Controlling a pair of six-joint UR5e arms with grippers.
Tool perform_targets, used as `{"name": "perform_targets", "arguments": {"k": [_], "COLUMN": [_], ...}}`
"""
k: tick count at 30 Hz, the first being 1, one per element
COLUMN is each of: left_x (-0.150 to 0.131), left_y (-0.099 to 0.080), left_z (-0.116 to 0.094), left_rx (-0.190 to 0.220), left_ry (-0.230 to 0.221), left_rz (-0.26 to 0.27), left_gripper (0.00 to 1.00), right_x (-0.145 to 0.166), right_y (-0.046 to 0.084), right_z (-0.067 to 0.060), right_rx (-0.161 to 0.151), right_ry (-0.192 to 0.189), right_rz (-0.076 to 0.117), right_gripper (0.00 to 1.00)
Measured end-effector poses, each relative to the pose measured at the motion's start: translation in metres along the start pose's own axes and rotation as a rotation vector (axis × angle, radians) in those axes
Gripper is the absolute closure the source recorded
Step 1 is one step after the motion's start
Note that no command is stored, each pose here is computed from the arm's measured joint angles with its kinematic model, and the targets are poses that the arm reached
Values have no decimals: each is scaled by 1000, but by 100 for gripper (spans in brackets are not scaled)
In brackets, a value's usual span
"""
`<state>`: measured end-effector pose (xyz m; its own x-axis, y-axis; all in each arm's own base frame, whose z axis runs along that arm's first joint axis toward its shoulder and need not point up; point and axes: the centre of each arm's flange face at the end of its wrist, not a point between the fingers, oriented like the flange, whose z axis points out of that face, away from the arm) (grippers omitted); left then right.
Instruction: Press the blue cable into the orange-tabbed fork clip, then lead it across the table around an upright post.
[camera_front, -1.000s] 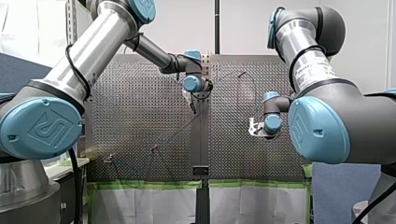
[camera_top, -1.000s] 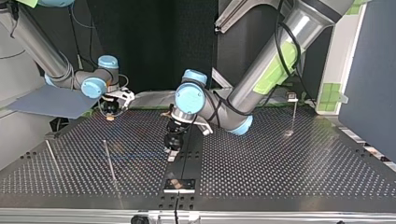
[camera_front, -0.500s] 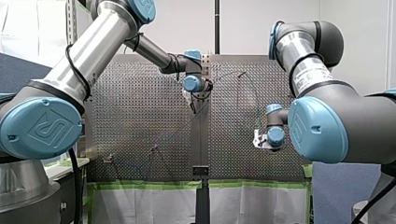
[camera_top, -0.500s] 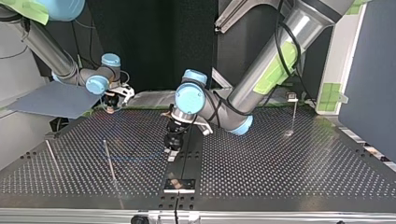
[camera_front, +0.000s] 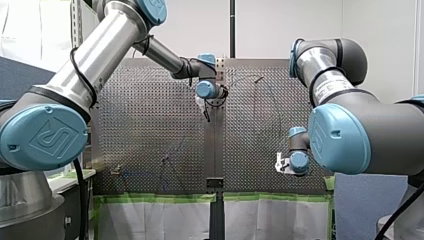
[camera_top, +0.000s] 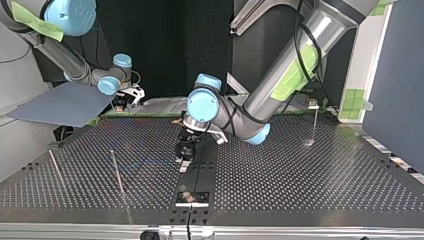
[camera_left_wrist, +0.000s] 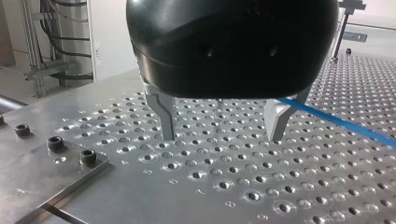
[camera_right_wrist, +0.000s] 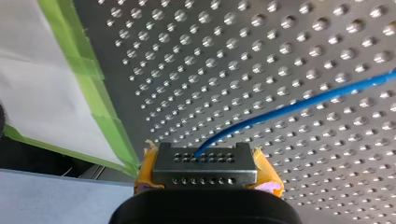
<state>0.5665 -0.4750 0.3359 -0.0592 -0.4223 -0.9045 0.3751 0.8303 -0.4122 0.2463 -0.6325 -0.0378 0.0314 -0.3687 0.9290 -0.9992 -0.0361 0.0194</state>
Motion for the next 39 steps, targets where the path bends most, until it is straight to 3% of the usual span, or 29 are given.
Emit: {"name": "perform_targets", "arguments": {"k": [8,21,34,39], "left_x": [2,7,18,22], "left_y": [-2,-8,-5,-7], "left_z": [-2,-9,-30,-39], "left_rx": [-6,-19,-161,-182], "left_ry": [9,37,123,169], "left_rz": [1,6,85,102], "left_gripper": [7,7,5,2], "right_x": [-29,-37,-37,-37], "right_y": [10,23,25,26], "right_z": [9,16,17,17], "right_rx": [-13,-27,-27,-27], "right_ry": [-12,-8,-8,-8], "right_rz": [11,25,26,26], "right_gripper": [100,100,100,100]}}
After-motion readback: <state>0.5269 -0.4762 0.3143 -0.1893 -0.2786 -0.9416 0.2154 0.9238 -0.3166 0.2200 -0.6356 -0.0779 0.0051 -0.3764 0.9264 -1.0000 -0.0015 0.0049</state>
